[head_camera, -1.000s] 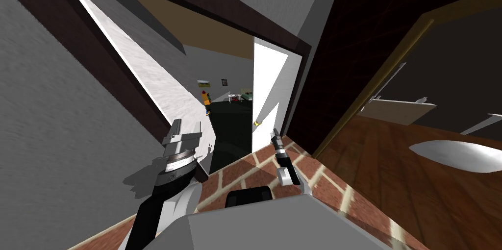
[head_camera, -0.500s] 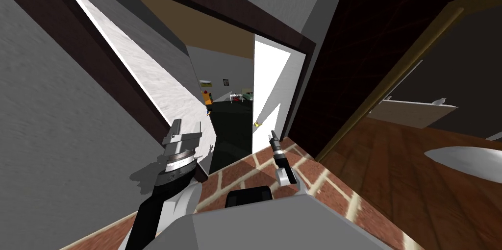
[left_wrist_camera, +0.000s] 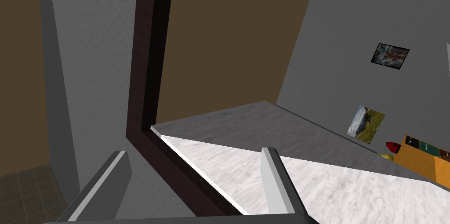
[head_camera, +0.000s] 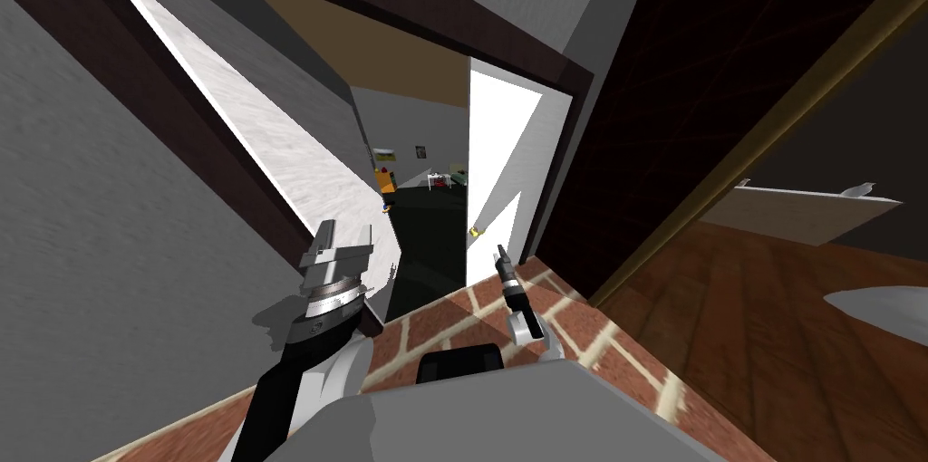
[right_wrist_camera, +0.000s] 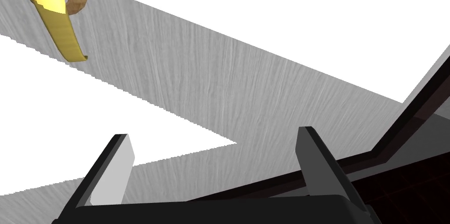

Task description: Push the door open

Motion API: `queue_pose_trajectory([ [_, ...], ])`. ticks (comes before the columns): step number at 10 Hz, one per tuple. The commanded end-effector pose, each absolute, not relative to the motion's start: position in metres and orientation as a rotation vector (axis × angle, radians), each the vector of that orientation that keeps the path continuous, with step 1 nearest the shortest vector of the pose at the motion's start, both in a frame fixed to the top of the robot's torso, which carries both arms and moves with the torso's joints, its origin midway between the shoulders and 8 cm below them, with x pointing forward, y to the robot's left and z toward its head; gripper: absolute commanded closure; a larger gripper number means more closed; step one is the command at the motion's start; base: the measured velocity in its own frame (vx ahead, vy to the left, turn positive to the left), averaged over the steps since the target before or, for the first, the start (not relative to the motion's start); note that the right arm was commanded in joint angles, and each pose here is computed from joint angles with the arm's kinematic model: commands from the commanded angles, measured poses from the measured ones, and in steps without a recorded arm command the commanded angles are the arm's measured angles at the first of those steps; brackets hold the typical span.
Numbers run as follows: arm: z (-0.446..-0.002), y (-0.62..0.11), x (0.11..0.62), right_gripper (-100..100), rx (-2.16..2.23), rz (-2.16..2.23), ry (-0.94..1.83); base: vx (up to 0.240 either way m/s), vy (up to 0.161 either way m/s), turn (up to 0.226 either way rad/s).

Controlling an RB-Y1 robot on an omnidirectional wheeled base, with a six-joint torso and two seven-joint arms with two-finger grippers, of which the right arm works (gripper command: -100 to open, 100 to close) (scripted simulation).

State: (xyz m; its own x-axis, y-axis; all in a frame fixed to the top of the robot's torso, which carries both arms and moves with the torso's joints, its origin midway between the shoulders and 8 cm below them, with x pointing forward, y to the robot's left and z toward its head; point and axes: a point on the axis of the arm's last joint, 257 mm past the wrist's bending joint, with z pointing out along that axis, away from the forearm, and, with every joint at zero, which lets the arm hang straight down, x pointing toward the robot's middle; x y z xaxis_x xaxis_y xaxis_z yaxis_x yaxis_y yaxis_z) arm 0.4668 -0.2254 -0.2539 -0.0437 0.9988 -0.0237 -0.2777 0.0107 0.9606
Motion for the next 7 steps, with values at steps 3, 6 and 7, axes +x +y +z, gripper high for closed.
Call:
queue_pose_trajectory([
  [3,-0.274,-0.219,0.471,-100,0.990,1.351,1.075,0.041,-0.042,0.053],
  [6,-0.295,-0.212,0.473,-100,1.017,1.352,1.115,0.056,-0.056,0.063],
  [7,-0.302,-0.209,0.475,-100,1.024,1.356,1.129,0.037,-0.063,0.070],
])
